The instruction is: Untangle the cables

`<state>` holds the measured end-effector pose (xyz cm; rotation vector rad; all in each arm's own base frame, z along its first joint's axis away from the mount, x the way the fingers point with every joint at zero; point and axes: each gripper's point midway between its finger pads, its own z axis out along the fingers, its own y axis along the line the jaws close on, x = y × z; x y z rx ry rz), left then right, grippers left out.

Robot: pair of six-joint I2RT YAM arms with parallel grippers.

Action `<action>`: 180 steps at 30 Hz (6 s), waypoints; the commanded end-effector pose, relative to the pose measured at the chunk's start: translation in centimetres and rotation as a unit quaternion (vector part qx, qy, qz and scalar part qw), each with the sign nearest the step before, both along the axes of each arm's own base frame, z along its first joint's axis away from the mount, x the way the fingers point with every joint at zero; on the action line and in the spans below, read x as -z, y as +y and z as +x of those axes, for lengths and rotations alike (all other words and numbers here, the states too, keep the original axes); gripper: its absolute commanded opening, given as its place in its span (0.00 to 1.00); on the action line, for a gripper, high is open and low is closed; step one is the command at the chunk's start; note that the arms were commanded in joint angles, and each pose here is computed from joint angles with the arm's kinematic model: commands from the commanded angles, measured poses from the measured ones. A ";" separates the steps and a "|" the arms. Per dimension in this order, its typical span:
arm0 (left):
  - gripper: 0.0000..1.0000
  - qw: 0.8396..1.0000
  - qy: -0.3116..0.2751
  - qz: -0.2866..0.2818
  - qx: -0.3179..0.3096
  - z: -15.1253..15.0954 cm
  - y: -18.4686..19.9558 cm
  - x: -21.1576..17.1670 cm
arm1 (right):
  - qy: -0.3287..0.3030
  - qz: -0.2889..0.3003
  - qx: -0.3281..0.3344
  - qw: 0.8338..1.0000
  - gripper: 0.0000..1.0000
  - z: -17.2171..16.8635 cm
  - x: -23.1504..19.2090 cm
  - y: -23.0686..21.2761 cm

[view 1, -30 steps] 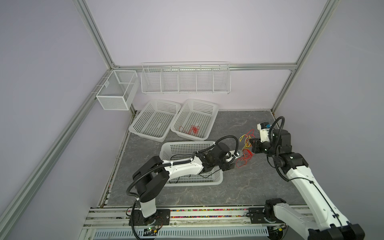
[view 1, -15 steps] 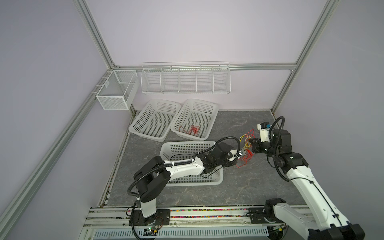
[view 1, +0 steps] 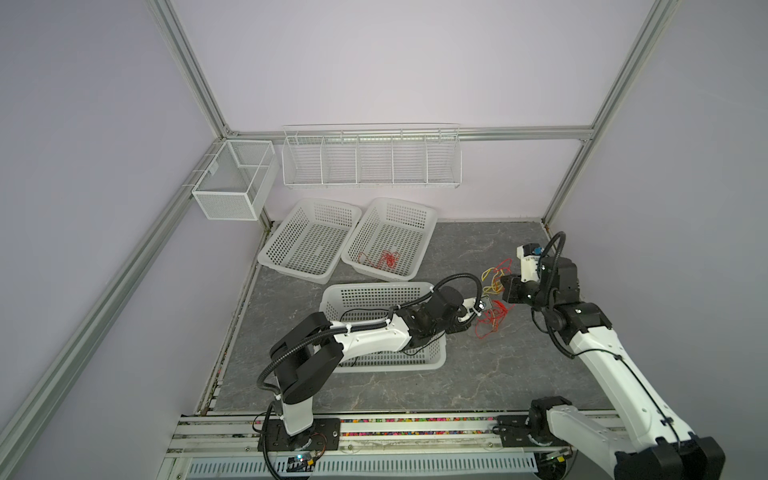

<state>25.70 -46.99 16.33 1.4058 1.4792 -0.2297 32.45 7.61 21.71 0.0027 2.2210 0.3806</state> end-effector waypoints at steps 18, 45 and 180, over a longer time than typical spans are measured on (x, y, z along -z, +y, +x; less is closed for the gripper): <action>0.00 0.974 -0.095 -0.142 -0.148 3.7 3.6 -15.7 | 0.113 -0.052 0.184 0.975 0.07 2.0 9.9 -5.2; 0.00 0.912 -0.078 -0.257 -0.311 7.5 20.2 -22.0 | 0.153 -0.061 0.170 0.972 0.07 3.4 13.4 -5.3; 0.00 0.949 0.203 -0.208 -0.119 6.5 4.2 -7.4 | 0.021 0.011 -0.030 0.999 0.66 -2.0 4.3 3.3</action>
